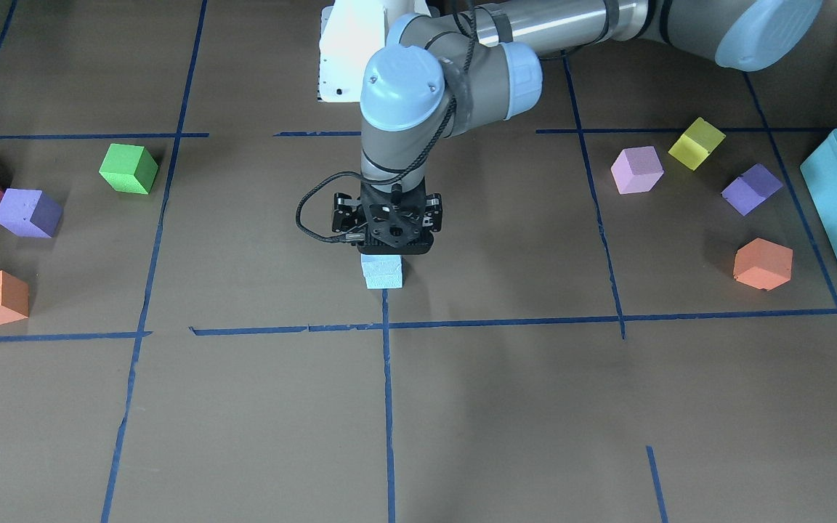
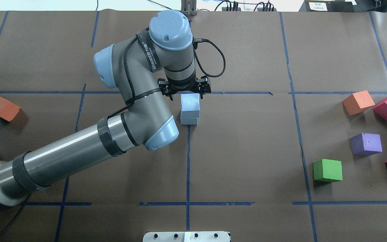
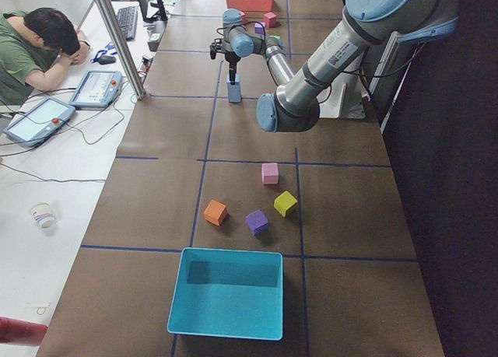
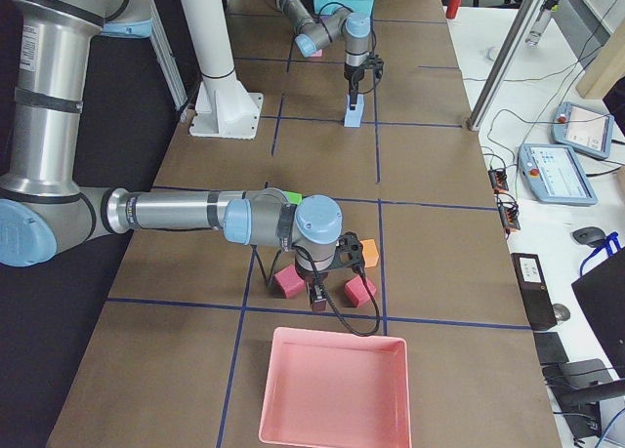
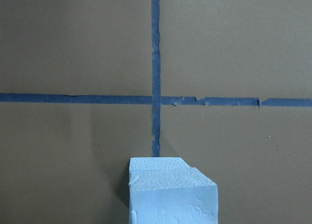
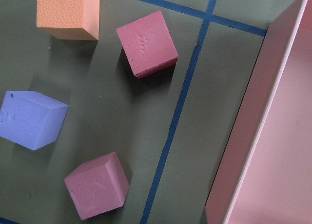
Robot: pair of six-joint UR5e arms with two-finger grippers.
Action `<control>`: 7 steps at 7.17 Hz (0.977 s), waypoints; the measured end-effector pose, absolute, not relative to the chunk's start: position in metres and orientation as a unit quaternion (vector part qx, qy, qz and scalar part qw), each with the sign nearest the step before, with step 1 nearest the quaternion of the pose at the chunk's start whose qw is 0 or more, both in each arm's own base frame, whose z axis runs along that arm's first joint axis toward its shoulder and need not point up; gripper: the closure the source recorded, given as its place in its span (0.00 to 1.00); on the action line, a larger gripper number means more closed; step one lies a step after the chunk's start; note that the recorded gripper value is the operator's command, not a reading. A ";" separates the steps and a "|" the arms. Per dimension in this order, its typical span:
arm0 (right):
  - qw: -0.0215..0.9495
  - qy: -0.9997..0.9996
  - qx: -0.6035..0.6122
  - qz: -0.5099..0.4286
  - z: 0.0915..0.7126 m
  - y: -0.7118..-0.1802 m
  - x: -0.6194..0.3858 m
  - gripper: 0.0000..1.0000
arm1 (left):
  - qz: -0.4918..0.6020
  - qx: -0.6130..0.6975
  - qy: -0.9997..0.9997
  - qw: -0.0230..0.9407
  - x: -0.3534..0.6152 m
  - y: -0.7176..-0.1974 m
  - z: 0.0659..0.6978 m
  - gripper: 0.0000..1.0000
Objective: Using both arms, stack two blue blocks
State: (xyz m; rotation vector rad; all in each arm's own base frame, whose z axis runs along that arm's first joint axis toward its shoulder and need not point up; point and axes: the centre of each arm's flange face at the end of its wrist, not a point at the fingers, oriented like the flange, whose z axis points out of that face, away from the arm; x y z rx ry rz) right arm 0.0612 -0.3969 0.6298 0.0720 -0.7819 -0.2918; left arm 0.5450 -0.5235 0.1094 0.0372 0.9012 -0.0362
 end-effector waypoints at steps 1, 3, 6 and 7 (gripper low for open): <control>0.914 -0.380 0.035 -0.142 0.630 -0.397 0.061 0.00 | -0.003 0.020 0.438 0.899 0.516 -0.527 0.129 0.00; 0.913 -0.380 0.035 -0.142 0.630 -0.397 0.061 0.00 | 0.049 0.051 0.424 0.903 0.429 -0.521 0.209 0.00; 0.914 -0.379 0.034 -0.142 0.632 -0.397 0.061 0.00 | 0.169 0.090 0.408 0.893 0.235 -0.522 0.357 0.00; 0.914 -0.380 0.033 -0.142 0.632 -0.397 0.061 0.00 | 0.209 0.104 0.401 0.886 0.162 -0.523 0.414 0.00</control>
